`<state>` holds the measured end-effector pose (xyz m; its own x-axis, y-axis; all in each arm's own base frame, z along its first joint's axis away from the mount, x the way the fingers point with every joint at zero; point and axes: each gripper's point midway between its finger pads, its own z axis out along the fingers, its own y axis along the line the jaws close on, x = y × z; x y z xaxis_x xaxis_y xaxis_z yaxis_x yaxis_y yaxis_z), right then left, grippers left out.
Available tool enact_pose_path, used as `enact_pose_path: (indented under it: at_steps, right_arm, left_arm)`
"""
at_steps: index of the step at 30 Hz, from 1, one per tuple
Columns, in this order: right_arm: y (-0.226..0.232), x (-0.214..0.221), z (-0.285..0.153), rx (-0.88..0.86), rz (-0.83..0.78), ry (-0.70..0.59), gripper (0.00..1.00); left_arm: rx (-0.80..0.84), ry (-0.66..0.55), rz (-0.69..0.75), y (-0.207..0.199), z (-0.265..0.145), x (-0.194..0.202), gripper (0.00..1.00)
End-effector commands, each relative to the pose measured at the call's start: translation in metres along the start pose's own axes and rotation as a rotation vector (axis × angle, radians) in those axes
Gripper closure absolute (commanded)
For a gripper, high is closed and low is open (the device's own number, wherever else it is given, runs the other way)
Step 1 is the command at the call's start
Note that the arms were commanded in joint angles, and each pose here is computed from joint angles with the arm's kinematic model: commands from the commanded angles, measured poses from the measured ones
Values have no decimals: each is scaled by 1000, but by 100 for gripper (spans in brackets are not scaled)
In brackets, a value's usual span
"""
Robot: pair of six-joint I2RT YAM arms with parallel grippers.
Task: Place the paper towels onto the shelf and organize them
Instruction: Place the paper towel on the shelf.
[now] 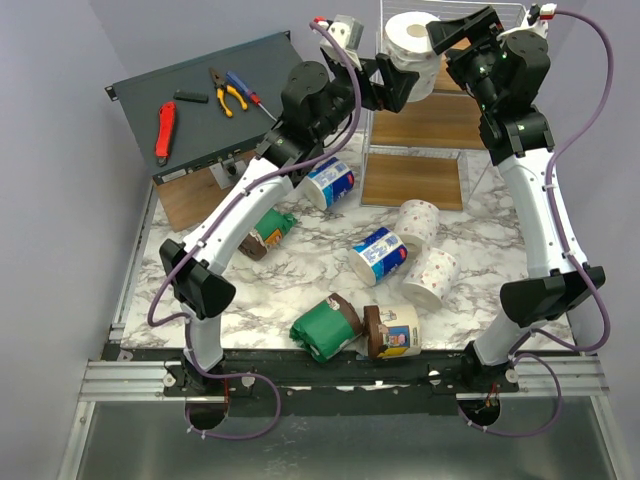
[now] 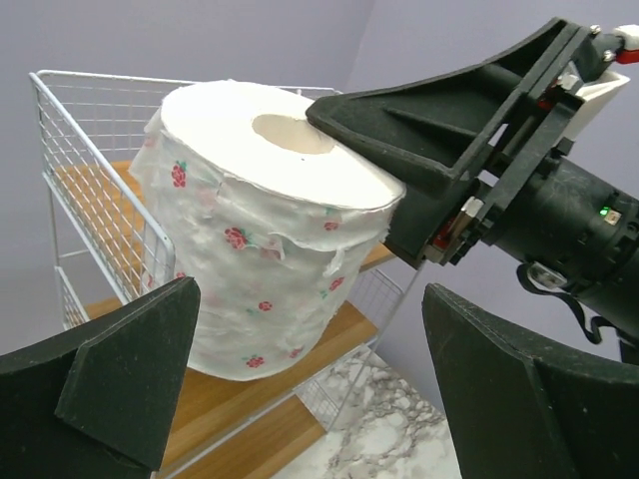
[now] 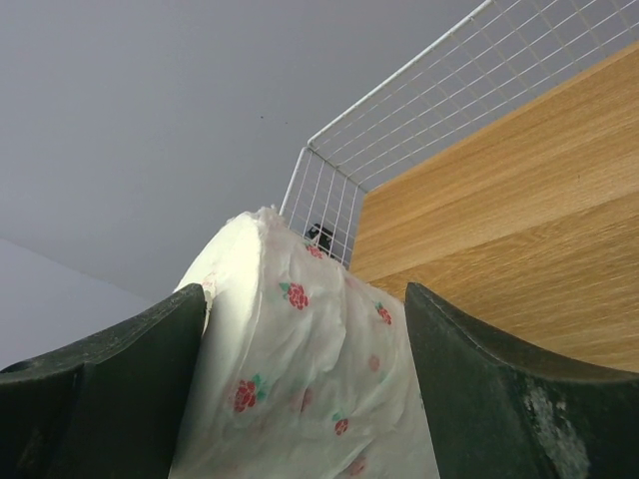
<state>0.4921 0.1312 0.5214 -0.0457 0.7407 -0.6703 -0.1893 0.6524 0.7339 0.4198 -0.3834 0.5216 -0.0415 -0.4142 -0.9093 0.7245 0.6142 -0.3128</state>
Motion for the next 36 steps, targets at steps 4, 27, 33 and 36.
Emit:
enact_pose_path:
  at_steps: [4, 27, 33, 36]
  right_arm:
    - [-20, 28, -4, 54, -20, 107, 19]
    - [-11, 9, -20, 44, -33, 53, 9]
    - [5, -13, -47, 1, -57, -14, 6]
    - [9, -19, -62, -25, -83, -44, 6]
  left_arm:
    - [-110, 2, 85, 17, 14, 18, 2]
    - [-206, -47, 150, 41, 25, 13, 3]
    - [-201, -51, 140, 38, 23, 8, 3]
    - [-192, -57, 133, 34, 22, 3, 3]
